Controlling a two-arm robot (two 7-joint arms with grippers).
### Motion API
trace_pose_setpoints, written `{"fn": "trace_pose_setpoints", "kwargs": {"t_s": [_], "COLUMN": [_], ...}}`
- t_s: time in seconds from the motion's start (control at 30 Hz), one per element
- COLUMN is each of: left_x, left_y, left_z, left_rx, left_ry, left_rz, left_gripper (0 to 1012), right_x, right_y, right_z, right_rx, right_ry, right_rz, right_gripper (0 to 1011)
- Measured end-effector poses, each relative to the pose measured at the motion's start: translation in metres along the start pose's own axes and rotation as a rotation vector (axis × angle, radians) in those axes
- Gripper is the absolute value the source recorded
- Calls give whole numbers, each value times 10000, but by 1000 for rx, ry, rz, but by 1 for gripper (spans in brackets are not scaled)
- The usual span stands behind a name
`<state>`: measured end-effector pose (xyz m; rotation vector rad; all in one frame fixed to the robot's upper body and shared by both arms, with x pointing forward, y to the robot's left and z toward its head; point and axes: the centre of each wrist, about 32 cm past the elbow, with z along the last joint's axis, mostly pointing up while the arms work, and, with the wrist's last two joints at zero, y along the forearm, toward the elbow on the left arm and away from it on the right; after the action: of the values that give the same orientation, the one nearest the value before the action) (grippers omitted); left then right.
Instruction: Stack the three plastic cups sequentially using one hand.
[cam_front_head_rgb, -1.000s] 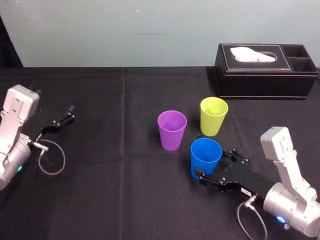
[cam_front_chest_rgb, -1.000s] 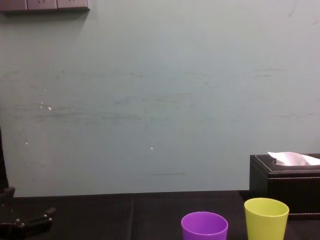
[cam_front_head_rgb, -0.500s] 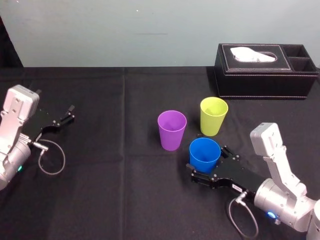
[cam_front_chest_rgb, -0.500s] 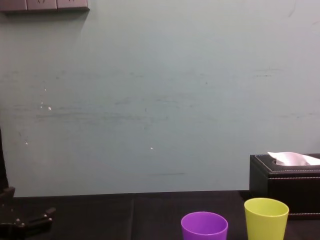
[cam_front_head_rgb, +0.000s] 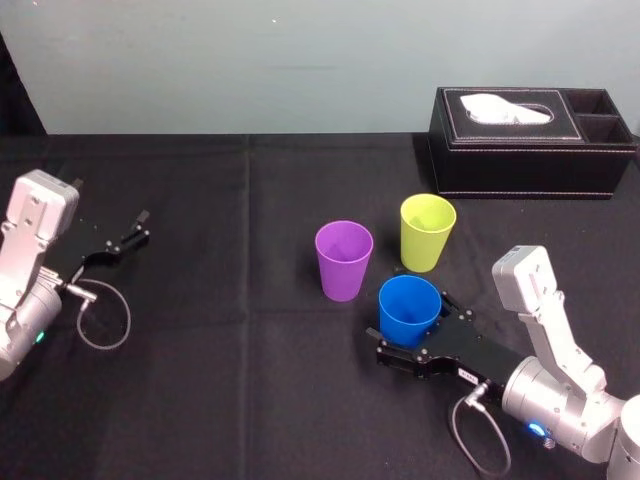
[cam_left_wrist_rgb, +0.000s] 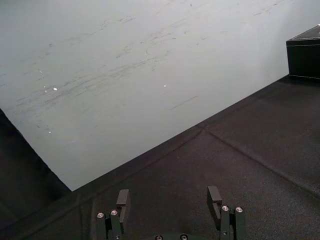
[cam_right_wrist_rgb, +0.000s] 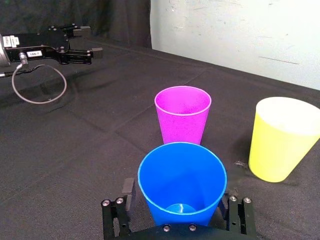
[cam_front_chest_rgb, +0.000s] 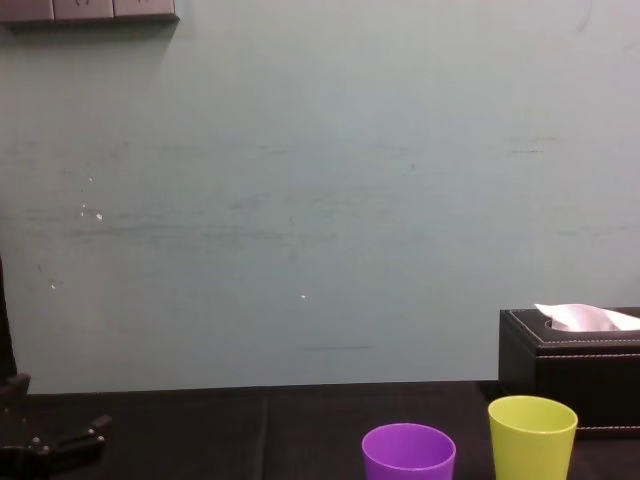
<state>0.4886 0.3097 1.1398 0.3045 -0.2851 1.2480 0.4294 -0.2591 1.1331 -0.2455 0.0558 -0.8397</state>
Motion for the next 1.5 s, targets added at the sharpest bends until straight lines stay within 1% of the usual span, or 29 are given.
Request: {"fn": "trace_pose_setpoints", "kwargs": {"t_s": [0.13,0.2,0.27,0.3,0.37,0.5,0.67,0.73,0.97,1.0,1.1,1.13,1.23,1.3,1.33,1.37,1.5], "left_x": [0,0,0,0,0,0,0,0,0,0,0,0,0,0,0,0,0], "left_y": [0,0,0,0,0,0,0,0,0,0,0,0,0,0,0,0,0], "left_z": [0,0,0,0,0,0,0,0,0,0,0,0,0,0,0,0,0], "left_rx": [0,0,0,0,0,0,0,0,0,0,0,0,0,0,0,0,0], "left_ry": [0,0,0,0,0,0,0,0,0,0,0,0,0,0,0,0,0], "left_rz": [0,0,0,0,0,0,0,0,0,0,0,0,0,0,0,0,0], "left_gripper": [1011,1011,1011,1011,1012,1012,1011,1011,1011,1011,1011,1011,1011,1011,1011,1011,1011], "right_x": [1,3,3,4,4,5,4,2,11,15,28,43,72,120,120,139,195], "right_y": [-2,-4,-5,-6,-7,-8,-9,-19,-95,-115,-142,-152,-158,-150,-150,-142,-102], "right_z": [0,1,1,1,1,2,3,24,271,344,463,536,650,794,794,845,982], "right_rx": [0,1,1,1,1,2,3,10,61,77,102,116,136,156,156,161,169], "right_ry": [0,0,1,1,1,1,1,2,2,0,-4,-7,-12,-24,-24,-28,-46], "right_rz": [0,0,0,0,-1,-1,-1,2,22,25,28,29,29,28,28,27,17], "right_gripper": [947,883,854,799,755,728,719,719,719,719,719,719,719,719,719,719,719]}}
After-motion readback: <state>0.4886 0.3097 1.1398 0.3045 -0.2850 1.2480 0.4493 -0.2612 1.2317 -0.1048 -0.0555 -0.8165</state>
